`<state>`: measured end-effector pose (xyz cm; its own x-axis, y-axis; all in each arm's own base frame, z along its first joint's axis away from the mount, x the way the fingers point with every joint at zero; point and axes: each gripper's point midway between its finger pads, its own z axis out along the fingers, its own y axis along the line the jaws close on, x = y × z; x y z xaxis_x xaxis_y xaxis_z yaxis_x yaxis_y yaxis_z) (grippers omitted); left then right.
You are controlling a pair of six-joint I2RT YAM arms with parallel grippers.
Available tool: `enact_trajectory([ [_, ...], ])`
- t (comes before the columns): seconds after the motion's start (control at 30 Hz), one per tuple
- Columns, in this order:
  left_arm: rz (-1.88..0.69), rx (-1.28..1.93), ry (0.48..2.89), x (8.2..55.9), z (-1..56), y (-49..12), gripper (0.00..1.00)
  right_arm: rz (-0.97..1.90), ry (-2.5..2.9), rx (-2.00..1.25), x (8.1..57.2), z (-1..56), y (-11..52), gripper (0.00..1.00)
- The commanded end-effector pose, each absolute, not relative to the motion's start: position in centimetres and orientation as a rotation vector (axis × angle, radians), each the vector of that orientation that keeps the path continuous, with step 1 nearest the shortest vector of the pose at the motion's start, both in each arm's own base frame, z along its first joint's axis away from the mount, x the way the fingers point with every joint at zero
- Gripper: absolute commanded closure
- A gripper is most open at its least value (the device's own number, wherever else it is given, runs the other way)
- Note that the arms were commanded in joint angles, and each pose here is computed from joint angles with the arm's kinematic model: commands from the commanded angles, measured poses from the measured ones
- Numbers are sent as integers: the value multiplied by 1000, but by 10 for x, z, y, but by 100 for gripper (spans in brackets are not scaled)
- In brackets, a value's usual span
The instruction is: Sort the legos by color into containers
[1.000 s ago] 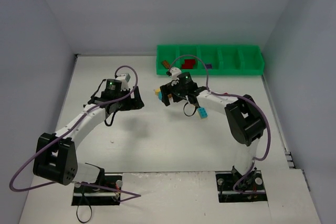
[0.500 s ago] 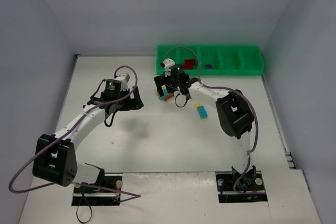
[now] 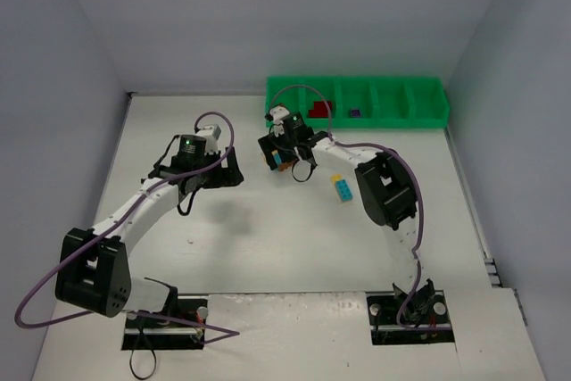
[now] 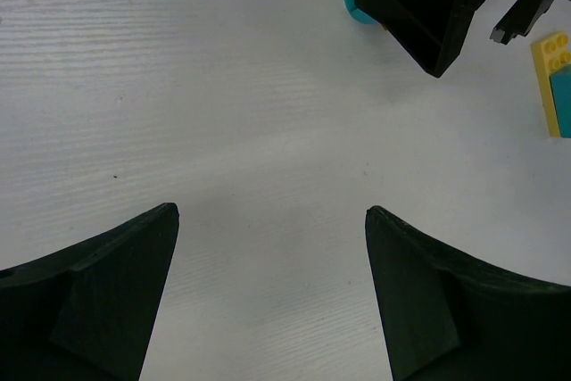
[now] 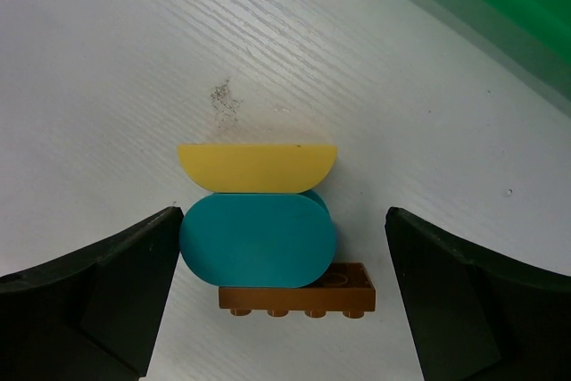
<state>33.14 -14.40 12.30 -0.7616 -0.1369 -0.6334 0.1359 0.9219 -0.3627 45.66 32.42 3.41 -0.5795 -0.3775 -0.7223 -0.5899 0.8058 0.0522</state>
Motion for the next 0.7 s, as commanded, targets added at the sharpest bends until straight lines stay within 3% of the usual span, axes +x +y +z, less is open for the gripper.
enact_trajectory([
  [0.0,-524,21,2274,346,154,-146,21,396,2178,-737,464,61,337,8],
  [0.17,-535,22,2274,347,154,-148,21,394,2199,-743,456,56,334,17],
  [0.27,-545,21,2278,347,153,-149,21,393,2215,-726,452,54,331,31],
  [0.3,-554,22,2276,347,154,-151,21,383,2231,-680,449,57,325,49],
  [0.4,-556,23,2274,347,154,-151,21,377,2258,-596,445,59,319,72],
  [0.43,-560,23,2273,347,154,-152,21,350,2268,-553,445,61,313,85],
  [0.67,-579,22,2277,349,153,-155,21,339,2376,-211,416,66,285,95],
])
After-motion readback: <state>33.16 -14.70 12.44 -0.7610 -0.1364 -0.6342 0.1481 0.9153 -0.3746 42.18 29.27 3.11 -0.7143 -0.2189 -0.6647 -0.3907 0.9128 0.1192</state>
